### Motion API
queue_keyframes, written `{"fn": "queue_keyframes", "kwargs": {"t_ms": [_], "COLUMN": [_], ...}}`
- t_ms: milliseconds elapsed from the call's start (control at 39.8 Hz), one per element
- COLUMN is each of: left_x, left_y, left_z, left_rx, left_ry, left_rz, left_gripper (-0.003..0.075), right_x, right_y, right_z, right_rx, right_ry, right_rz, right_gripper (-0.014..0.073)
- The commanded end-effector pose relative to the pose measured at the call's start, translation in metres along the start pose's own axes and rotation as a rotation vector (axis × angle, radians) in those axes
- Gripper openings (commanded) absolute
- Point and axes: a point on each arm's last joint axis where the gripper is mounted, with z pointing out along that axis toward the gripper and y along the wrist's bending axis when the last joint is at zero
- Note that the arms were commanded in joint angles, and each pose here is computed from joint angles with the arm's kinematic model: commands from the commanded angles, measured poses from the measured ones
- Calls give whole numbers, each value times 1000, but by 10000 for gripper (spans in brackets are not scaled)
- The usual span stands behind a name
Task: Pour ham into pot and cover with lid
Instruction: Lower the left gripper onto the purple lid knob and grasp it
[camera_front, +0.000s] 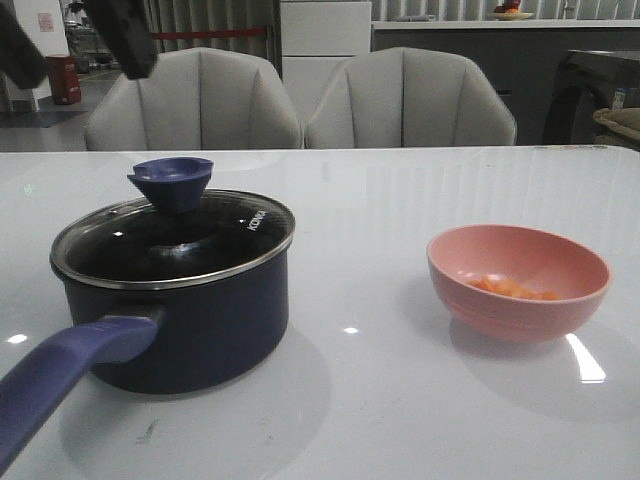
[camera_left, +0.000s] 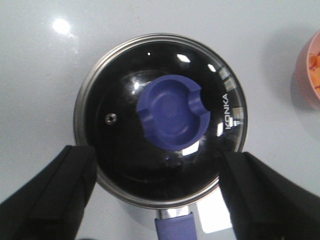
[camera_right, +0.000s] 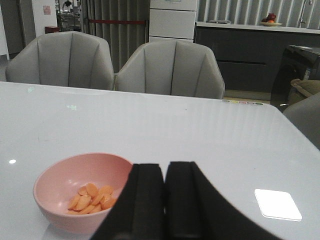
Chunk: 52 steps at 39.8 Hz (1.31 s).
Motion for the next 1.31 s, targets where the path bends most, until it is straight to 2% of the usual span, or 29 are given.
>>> {"fn": "queue_keyframes", "kwargs": {"t_ms": [0,276,553,1105,1205,1281], "left_x": [-16,-41,-48,-46,-46,-46], "left_y": [-15,-27,-24,-26,-26,-26], "left_z": [-5,33,61,88,88,88], "left_rx": [12,-22,-149,-115,-113,-112], "left_ry": [-53,44,186,254,250,248], "left_rz": [-16,-116,-155,-208,-208,-208], "left_gripper": [556,556,557,553,510,438], "right_x": [-5,-5,-5,-5,-5,-5], "right_y": [0,0,0,0,0,0], "right_z": [-2,-2,-2,-2,-2,-2], "right_rx": [1,1,1,1,1,1], "right_ry": [-94,-94,-95,-95,-95,-95], "right_rz": [-10,-10,-10,-10,-10,-10], "right_gripper": [135,135,135,135,135,135]}}
